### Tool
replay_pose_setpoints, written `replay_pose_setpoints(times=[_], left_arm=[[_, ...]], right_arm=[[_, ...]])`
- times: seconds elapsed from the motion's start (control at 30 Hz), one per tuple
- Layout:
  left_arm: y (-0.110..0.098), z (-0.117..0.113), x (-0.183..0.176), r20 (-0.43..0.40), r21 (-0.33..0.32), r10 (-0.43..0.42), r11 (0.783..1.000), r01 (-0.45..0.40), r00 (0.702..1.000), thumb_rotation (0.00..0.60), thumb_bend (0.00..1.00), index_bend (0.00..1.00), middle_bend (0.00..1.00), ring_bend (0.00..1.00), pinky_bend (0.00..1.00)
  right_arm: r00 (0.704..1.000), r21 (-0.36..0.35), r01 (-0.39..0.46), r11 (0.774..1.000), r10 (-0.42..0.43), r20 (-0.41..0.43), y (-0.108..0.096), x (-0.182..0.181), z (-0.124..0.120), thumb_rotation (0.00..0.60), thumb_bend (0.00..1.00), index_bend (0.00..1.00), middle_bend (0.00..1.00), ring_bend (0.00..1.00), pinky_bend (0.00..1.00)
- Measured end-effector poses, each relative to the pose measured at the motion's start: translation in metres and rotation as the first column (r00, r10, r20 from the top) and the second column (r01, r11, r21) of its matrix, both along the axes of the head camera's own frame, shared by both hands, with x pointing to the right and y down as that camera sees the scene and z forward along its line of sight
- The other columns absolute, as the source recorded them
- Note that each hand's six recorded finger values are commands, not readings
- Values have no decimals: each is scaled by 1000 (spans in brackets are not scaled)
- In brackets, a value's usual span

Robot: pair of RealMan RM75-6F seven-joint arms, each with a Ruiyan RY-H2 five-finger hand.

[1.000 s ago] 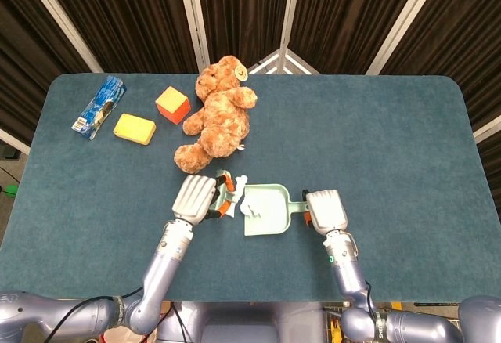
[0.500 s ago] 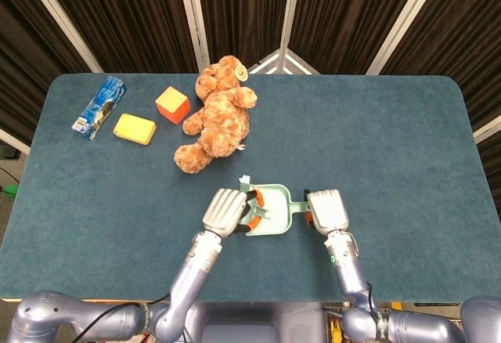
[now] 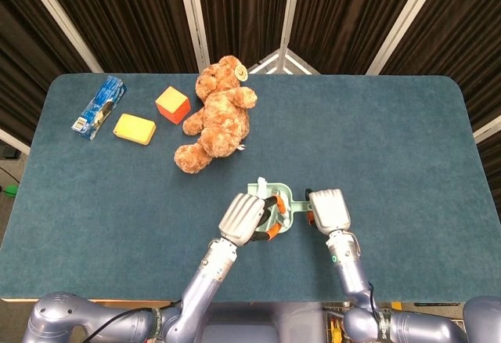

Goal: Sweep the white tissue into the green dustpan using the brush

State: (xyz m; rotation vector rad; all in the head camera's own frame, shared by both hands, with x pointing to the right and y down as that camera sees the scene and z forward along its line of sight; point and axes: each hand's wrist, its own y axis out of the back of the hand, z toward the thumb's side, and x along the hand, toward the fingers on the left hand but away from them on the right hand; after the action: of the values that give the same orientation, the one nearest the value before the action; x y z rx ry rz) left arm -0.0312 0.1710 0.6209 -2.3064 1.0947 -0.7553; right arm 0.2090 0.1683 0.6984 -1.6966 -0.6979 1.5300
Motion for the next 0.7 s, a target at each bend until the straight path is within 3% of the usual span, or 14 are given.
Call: replay_pose_setpoints(times=[0.5,0.7], left_arm=[[-15,-28,-21,-78,29,-35,999,38,996,600,656,820,1000,1000,1000],[-31,-46,-41,-90,61,-66,996,71,994,600,655,820,1000,1000,1000]], right_arm=[[1000,7,4,1000,-4,-10,1,-3,-2,600,466,537,922,914,832],[1000,-4,5,1000,-5,-27,3,-2,-3,600,465,187,922,914,832]])
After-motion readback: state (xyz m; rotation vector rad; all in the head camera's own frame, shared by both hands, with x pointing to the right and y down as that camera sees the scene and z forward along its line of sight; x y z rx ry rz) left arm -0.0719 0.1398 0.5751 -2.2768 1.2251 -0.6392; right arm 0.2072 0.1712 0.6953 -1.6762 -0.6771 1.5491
